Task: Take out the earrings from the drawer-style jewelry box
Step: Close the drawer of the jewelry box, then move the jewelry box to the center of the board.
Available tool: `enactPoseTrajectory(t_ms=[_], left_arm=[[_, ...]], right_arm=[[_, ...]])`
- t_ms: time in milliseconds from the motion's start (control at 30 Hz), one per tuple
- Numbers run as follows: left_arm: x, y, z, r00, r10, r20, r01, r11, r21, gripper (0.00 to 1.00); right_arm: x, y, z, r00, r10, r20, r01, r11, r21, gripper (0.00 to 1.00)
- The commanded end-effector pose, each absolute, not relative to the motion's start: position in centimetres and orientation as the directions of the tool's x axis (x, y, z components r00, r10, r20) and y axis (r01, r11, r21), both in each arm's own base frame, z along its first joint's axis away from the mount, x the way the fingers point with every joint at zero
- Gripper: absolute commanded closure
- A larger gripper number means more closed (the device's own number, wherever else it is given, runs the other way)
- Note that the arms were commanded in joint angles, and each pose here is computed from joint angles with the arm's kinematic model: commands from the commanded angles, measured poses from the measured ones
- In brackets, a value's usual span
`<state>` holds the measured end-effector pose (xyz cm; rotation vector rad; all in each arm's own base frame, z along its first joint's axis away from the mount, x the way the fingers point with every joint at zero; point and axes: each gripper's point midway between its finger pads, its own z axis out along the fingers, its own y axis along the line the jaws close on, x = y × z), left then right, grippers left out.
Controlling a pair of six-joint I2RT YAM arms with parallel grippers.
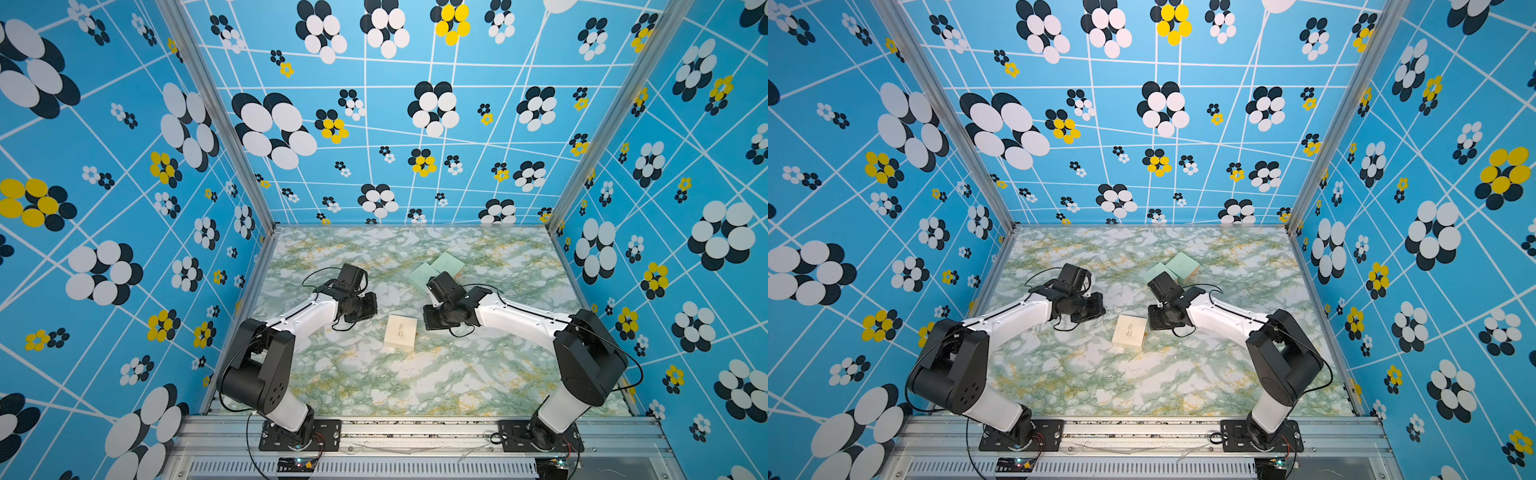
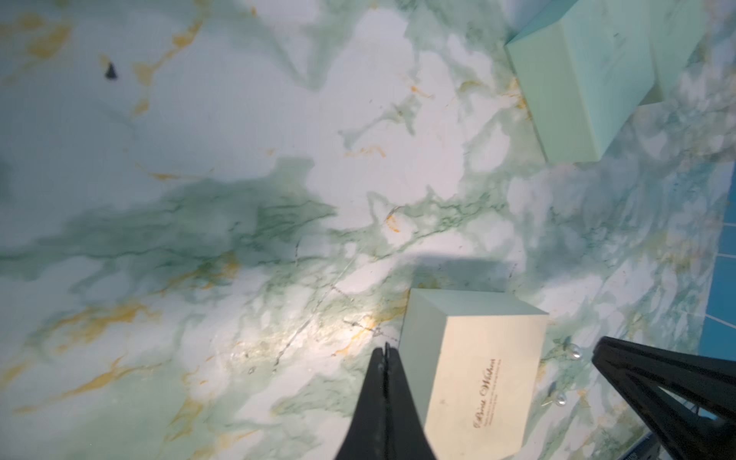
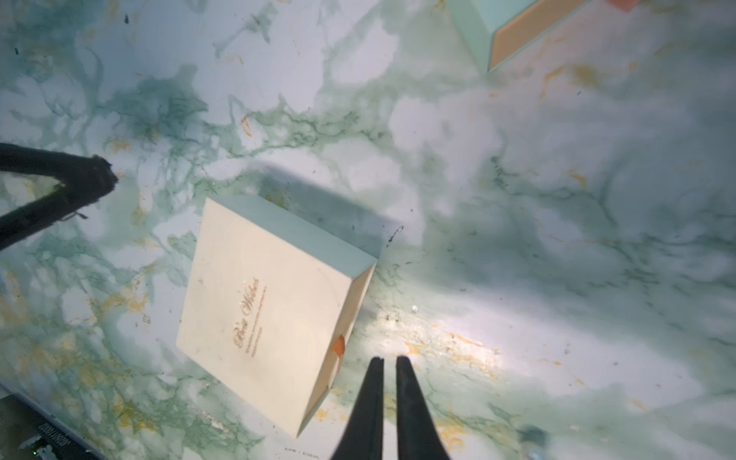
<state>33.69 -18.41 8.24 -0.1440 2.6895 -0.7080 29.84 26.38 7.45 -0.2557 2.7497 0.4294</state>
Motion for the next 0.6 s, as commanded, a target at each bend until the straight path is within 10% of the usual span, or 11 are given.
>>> enactPoseTrajectory(t_ms=[0, 567], left_arm=[[35.7, -20.3, 11.4, -0.916, -0.163, -0.366, 0.076, 0.827, -0.558, 0.99], [46.9, -26.5, 14.1, -0.889, -0.167, -0.427, 0.195, 0.705, -0.682, 0.59]], right_arm=[[31.6, 24.0, 9.5, -0.907, -0.129, -0.400, -0.223, 0.955, 0.198, 0.88], [42.4, 24.9, 12.4, -0.888, 0.067, -0.455, -0.104, 0.934, 0.341, 0.63]])
